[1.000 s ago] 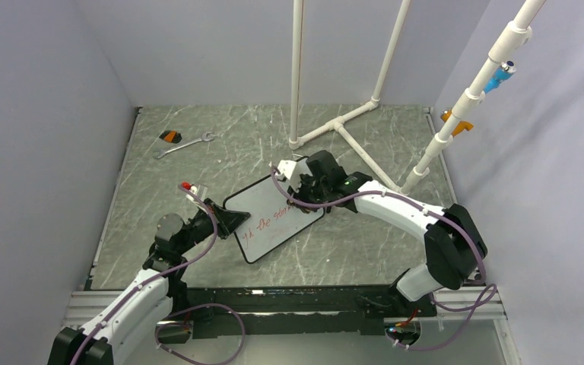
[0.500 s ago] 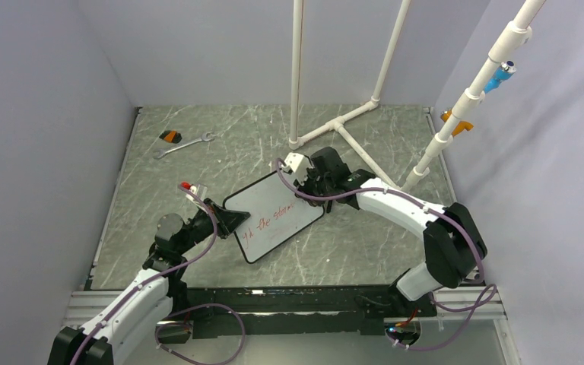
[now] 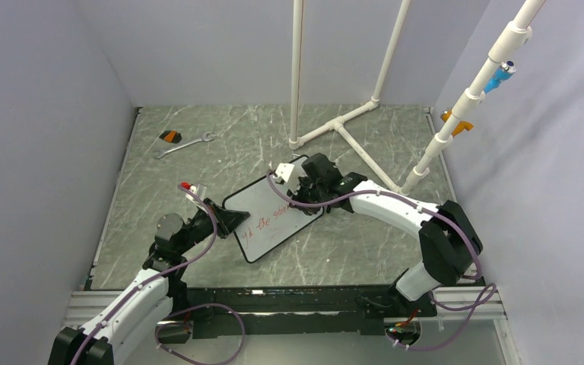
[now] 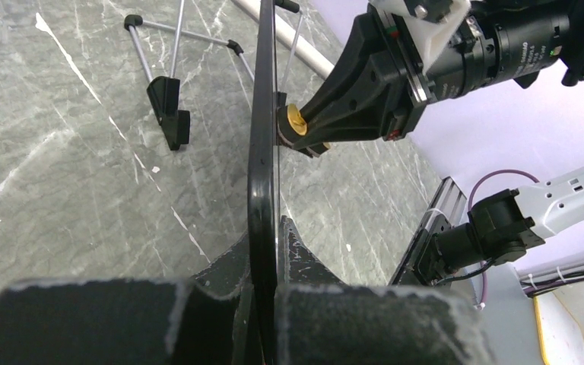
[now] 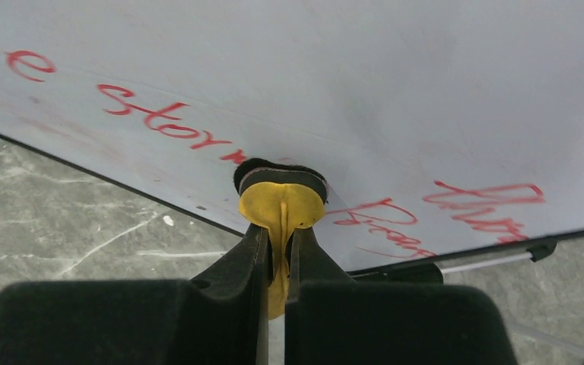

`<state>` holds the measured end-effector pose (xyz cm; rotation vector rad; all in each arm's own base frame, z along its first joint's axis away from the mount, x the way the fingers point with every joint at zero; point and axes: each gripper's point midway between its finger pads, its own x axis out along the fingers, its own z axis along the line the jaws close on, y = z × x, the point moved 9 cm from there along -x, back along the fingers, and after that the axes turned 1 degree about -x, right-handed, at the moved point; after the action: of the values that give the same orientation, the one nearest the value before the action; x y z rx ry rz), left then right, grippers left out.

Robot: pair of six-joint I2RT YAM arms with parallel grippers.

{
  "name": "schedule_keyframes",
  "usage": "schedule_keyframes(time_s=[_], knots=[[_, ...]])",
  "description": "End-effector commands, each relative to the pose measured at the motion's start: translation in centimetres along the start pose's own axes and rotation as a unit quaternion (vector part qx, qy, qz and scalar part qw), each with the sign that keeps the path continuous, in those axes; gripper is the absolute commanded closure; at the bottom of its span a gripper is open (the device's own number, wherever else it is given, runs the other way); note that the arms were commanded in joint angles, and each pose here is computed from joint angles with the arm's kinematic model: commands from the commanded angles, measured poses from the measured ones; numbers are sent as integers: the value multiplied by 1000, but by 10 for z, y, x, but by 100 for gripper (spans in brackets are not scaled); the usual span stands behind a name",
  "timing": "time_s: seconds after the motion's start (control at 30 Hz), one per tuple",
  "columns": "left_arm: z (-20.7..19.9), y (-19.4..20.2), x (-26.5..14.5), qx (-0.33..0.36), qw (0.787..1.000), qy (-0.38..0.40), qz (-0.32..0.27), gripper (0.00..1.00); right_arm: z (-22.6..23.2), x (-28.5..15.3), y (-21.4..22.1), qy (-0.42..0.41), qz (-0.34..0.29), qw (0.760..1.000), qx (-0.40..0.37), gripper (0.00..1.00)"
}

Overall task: Erase the whiteboard
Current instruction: Erase the whiteboard at the center of the board.

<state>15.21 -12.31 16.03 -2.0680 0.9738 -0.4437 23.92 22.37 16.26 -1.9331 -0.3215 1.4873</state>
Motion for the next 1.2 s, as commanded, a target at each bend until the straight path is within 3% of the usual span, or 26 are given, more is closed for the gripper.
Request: schedule_keyframes(time_s=[0.0, 0.1, 0.47, 0.77, 1.03, 1.17], knots=[[-23, 2, -3, 29, 993, 106, 52, 100, -39, -5, -8, 100, -38, 993, 44, 100], [-23, 2, -3, 28, 992, 107, 54, 100, -41, -5, -6, 100, -35, 993, 48, 100], [-22, 4, -4, 26, 993, 106, 52, 100, 12, 13, -26, -45, -48, 998, -10, 100], [-22, 4, -4, 26, 993, 106, 54, 100, -29, -9, -31, 61, -80, 993, 63, 100], [-22, 4, -3, 24, 992, 107, 55, 100, -30, -14, -33, 49, -91, 993, 64, 100], [-22, 4, -3, 24, 992, 107, 55, 100, -17, -15, -39, 0, -104, 993, 51, 100]])
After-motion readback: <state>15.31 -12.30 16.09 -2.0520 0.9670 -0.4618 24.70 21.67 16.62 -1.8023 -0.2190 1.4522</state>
